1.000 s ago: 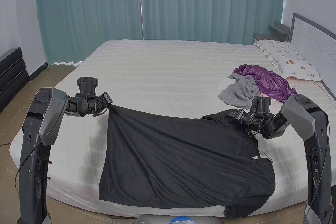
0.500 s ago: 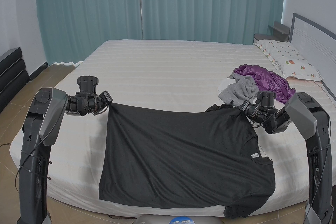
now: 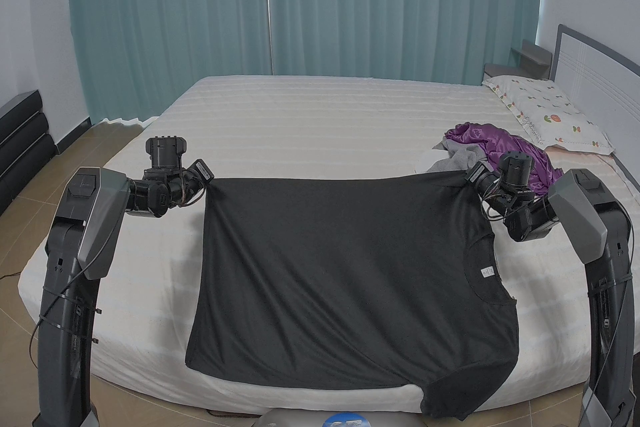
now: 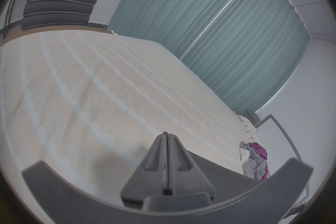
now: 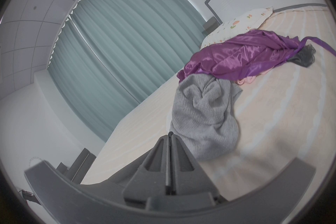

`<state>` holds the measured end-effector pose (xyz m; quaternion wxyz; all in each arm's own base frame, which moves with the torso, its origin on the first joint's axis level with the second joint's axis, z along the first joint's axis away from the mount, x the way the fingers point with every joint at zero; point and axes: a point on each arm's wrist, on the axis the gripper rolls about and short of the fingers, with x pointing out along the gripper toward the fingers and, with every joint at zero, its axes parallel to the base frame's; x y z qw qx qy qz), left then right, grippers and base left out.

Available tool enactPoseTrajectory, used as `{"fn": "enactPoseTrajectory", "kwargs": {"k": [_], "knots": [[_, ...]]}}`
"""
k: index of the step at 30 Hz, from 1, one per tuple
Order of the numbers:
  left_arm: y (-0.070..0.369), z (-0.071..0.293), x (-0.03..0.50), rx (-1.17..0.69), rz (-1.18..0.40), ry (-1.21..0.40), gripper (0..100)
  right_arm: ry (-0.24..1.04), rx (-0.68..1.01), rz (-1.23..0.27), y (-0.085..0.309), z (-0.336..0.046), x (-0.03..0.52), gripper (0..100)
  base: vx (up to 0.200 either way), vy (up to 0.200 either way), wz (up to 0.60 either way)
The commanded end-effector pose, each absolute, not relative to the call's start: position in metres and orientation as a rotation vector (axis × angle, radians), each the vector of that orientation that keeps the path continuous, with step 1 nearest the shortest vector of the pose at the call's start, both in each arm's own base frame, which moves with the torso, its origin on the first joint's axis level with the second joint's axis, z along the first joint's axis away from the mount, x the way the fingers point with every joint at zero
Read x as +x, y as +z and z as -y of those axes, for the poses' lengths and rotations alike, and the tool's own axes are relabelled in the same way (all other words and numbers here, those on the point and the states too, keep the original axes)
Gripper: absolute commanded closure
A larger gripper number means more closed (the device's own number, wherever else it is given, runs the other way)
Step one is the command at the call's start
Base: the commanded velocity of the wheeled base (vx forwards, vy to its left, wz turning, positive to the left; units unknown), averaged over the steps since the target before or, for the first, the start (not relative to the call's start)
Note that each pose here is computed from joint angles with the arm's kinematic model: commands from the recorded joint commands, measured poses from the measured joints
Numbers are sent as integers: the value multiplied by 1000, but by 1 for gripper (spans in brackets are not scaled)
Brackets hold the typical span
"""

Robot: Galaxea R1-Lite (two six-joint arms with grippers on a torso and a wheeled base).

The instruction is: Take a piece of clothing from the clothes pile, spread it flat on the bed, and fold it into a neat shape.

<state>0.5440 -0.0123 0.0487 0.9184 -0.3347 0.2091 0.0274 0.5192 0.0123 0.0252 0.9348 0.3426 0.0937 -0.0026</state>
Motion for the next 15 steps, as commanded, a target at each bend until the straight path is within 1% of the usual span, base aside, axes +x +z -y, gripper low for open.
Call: {"fn": "enactPoseTrajectory", "kwargs": {"k": [1,2,8,9,12,13,15], "knots": [[48,14,545,-688,-421,51,100,-4,700,-160,33,-12,522,100,0,0,0],[49,15,545,-688,-419,48,100,-5,698,-137,35,-12,524,100,0,0,0],[36,20,547,-684,-427,43,100,-17,695,-119,32,-8,528,100,0,0,0],[28,23,547,-681,-440,43,100,-23,692,-132,26,-8,528,100,0,0,0],[23,25,548,-679,-444,37,100,-28,690,-146,19,-8,528,100,0,0,0],[18,28,548,-676,-443,31,100,-35,690,-167,9,-8,528,100,0,0,0],[16,30,549,-676,-443,26,100,-39,688,-177,3,-8,529,100,0,0,0]]}}
